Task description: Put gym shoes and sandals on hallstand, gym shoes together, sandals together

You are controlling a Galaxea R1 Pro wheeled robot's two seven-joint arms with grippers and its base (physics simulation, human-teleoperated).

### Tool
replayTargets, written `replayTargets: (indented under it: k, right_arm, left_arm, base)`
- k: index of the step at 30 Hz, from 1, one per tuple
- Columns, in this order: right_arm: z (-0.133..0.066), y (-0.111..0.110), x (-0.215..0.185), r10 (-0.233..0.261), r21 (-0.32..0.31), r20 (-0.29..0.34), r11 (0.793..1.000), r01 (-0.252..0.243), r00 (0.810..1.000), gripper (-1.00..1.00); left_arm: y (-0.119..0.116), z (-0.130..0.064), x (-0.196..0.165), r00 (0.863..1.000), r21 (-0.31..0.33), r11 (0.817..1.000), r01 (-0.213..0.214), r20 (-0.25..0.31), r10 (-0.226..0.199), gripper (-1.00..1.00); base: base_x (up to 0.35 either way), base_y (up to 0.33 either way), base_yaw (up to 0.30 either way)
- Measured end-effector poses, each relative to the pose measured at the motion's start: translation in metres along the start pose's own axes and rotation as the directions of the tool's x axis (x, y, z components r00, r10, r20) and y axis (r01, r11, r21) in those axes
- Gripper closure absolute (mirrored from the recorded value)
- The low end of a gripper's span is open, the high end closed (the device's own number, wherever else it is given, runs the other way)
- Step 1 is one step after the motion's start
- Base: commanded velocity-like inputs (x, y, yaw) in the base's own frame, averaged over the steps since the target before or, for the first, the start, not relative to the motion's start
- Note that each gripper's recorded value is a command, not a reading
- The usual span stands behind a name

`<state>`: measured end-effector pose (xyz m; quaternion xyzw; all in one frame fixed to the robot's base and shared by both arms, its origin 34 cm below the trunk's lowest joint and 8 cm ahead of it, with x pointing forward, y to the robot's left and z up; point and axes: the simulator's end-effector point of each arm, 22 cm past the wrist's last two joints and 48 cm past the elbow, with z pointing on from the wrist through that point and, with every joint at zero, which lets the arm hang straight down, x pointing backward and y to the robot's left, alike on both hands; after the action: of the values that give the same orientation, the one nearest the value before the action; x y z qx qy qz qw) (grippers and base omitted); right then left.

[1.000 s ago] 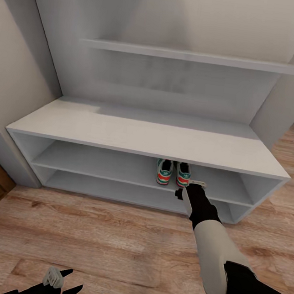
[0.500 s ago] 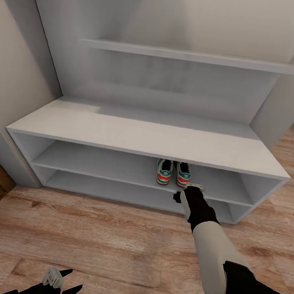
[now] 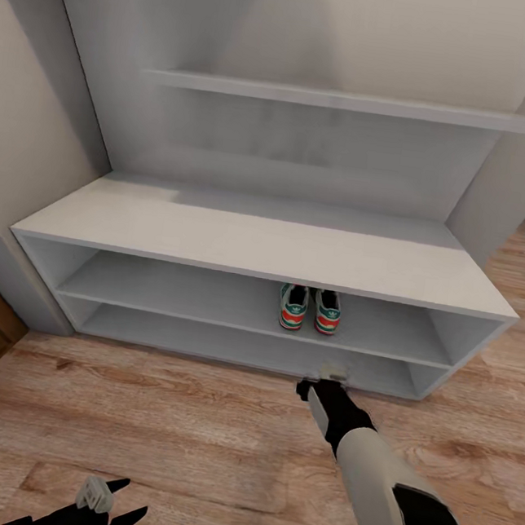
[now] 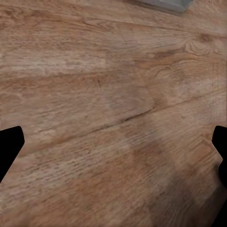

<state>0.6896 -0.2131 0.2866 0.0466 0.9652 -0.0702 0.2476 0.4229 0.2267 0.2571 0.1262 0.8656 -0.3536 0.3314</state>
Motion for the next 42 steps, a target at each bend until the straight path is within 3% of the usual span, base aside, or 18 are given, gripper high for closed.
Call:
replayTargets:
  k: [11, 17, 22, 30, 33, 35, 42]
  right_arm:
    - [0.014, 0.018, 0.074, -0.003, -0.032, 0.021, 0.999, 0.004, 1.000, -1.00]
    - [0.016, 0.020, 0.103, -0.014, -0.039, 0.002, 0.999, 0.014, 1.000, -1.00]
    - [0.023, -0.004, 0.130, -0.023, -0.028, -0.003, 0.999, 0.023, 1.000, -1.00]
    - [0.028, -0.016, 0.143, -0.047, -0.115, 0.042, 0.992, 0.051, 0.998, -1.00]
    - [0.029, -0.022, 0.146, -0.048, -0.112, 0.042, 0.992, 0.053, 0.998, -1.00]
    - [0.033, -0.042, 0.153, -0.053, -0.094, 0.035, 0.994, 0.056, 0.998, -1.00]
    - [0.036, -0.072, 0.159, -0.058, -0.058, 0.029, 0.997, 0.060, 0.998, -1.00]
  left_arm:
    - [0.018, -0.010, -0.013, 0.998, -0.052, 0.998, 0.019, 0.053, -0.016, -1.00]
    - [0.027, -0.018, -0.016, 0.997, -0.080, 0.996, 0.032, 0.076, -0.026, -1.00]
    - [0.033, -0.026, -0.013, 0.995, -0.104, 0.993, 0.051, 0.087, -0.042, -1.00]
    - [0.044, -0.039, -0.009, 0.991, -0.147, 0.986, 0.083, 0.114, -0.067, -1.00]
    - [0.044, -0.041, -0.007, 0.991, -0.150, 0.985, 0.088, 0.114, -0.071, -1.00]
    - [0.044, -0.043, -0.004, 0.991, -0.153, 0.984, 0.092, 0.115, -0.075, -1.00]
    - [0.044, -0.044, -0.003, 0.990, -0.156, 0.983, 0.096, 0.115, -0.078, -1.00]
  base:
    - [0.000, 0.000, 0.000]
    - [0.000, 0.000, 0.000]
    - [0.000, 0.000, 0.000]
    - [0.000, 0.000, 0.000]
    - [0.000, 0.000, 0.000]
    - [0.000, 0.000, 0.000]
    - [0.000, 0.000, 0.000]
